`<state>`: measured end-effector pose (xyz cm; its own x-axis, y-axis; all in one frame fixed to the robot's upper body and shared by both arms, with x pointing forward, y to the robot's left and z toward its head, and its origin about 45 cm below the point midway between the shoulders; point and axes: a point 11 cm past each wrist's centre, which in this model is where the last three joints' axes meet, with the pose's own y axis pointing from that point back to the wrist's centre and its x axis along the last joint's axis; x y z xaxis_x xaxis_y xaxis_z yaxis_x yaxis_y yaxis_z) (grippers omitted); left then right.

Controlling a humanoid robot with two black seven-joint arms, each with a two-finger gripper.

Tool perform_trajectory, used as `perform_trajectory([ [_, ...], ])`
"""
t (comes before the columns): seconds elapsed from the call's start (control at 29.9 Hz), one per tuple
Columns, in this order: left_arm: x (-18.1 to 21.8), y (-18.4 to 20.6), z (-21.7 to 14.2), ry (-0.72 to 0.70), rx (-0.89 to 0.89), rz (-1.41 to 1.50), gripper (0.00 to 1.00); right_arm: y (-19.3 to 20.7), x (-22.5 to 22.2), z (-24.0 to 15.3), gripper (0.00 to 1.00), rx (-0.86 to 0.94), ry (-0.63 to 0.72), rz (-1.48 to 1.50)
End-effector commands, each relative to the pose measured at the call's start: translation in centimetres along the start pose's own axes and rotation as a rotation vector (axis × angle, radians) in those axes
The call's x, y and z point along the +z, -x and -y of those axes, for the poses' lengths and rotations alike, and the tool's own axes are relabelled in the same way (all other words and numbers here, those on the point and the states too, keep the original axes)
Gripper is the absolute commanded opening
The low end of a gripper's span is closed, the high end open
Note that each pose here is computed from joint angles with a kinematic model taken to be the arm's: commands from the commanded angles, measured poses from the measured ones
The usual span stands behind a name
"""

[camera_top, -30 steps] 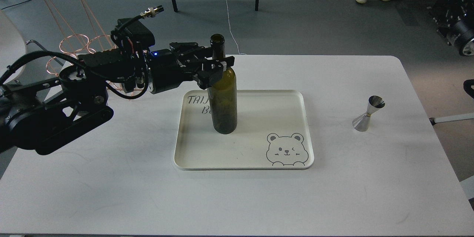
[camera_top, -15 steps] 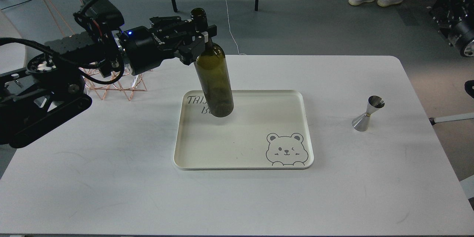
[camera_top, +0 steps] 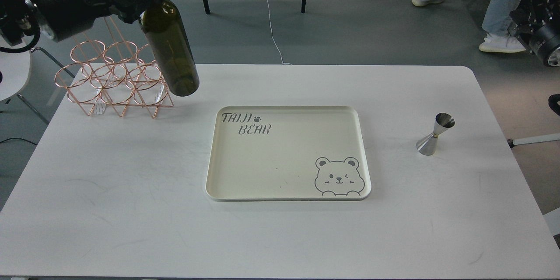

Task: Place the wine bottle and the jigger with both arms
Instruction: 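Lift the green wine bottle and carry it over the copper rack, then lower the bottle into a slot of the copper rack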

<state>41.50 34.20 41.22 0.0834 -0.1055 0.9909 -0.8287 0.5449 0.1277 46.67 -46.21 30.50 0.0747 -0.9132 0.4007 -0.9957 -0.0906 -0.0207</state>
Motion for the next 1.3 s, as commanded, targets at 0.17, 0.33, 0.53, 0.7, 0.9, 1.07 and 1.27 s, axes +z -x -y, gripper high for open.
perform_trajectory([
  [0.17,-5.1,0.6,-1.7,-0.158,-0.014,-0.008,0.16,-0.2,-0.1,0.0,0.97,0.003,-0.002,-0.001],
  [0.33,-5.8,0.9,-1.7,-0.181,-0.013,-0.027,0.16,-0.4,-0.1,-0.1,0.97,0.005,-0.001,-0.005],
  [0.53,-5.3,1.0,-0.9,-0.170,-0.006,-0.038,0.17,-0.4,-0.1,-0.1,0.97,0.006,0.000,-0.003],
  [0.7,-5.2,0.5,-0.8,-0.167,0.005,-0.034,0.17,-0.4,0.0,-0.1,0.97,0.005,0.001,-0.004],
  [0.9,-4.6,0.9,0.0,-0.148,0.003,-0.043,0.17,-0.2,-0.1,-0.1,0.97,0.004,-0.001,-0.002],
  [1.07,-4.3,1.2,0.4,-0.140,0.001,-0.050,0.17,-0.1,0.0,0.0,0.97,0.001,-0.001,0.000],
  [1.27,-4.3,1.9,0.4,-0.140,-0.014,-0.049,0.17,-0.1,0.0,0.0,0.97,0.000,0.000,-0.001],
])
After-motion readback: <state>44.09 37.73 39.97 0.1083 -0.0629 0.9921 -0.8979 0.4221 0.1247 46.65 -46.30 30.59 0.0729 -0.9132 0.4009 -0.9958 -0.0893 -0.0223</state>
